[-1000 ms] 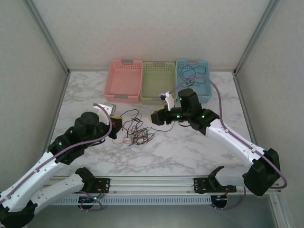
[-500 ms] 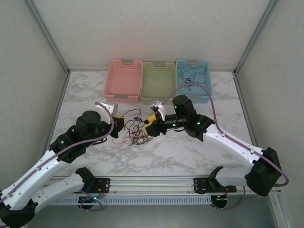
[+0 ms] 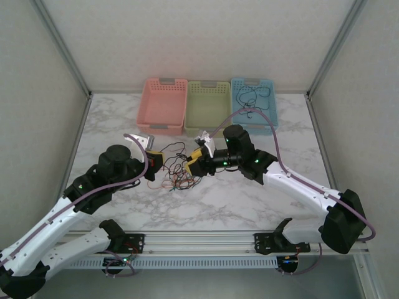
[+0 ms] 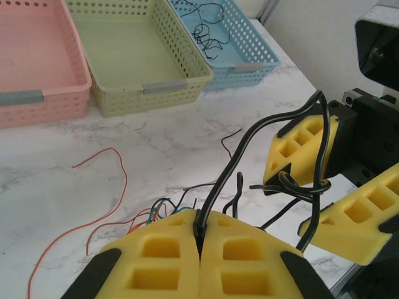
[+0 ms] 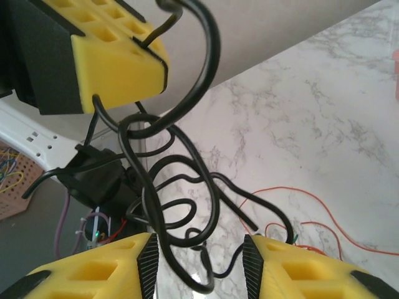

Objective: Untangle the cables

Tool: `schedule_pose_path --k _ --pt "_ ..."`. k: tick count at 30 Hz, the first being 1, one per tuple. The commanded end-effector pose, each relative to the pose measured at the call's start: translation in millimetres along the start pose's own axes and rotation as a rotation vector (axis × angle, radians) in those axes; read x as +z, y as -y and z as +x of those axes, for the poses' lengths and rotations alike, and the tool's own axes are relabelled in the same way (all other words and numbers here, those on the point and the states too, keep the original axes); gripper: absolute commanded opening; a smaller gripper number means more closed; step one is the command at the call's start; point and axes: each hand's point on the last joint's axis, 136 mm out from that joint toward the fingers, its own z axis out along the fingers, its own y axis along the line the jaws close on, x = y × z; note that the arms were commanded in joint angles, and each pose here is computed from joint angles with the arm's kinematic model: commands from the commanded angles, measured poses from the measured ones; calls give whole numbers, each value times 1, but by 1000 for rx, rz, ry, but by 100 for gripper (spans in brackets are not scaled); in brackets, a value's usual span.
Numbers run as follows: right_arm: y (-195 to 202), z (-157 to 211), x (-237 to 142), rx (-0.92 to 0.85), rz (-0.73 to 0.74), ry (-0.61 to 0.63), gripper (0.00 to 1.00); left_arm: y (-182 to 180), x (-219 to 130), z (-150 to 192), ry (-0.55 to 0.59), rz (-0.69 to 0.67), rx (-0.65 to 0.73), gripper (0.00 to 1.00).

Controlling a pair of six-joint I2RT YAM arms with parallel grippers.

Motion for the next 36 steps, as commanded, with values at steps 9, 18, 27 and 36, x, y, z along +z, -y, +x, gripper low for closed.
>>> schedule_pose_path --k 9,18,27,36 --pt "-4 -9 -1 -50 1 28 7 3 -11 -19 69 8 -30 0" --pt "6 8 -14 -86 109 -45 0 -33 -28 -21 120 -183 -37 0" --pt "49 25 -47 -35 301 -75 0 -60 -54 -20 163 -321 -20 0" --pt "111 18 -89 73 605 -19 0 -76 -80 -20 178 -416 32 0"
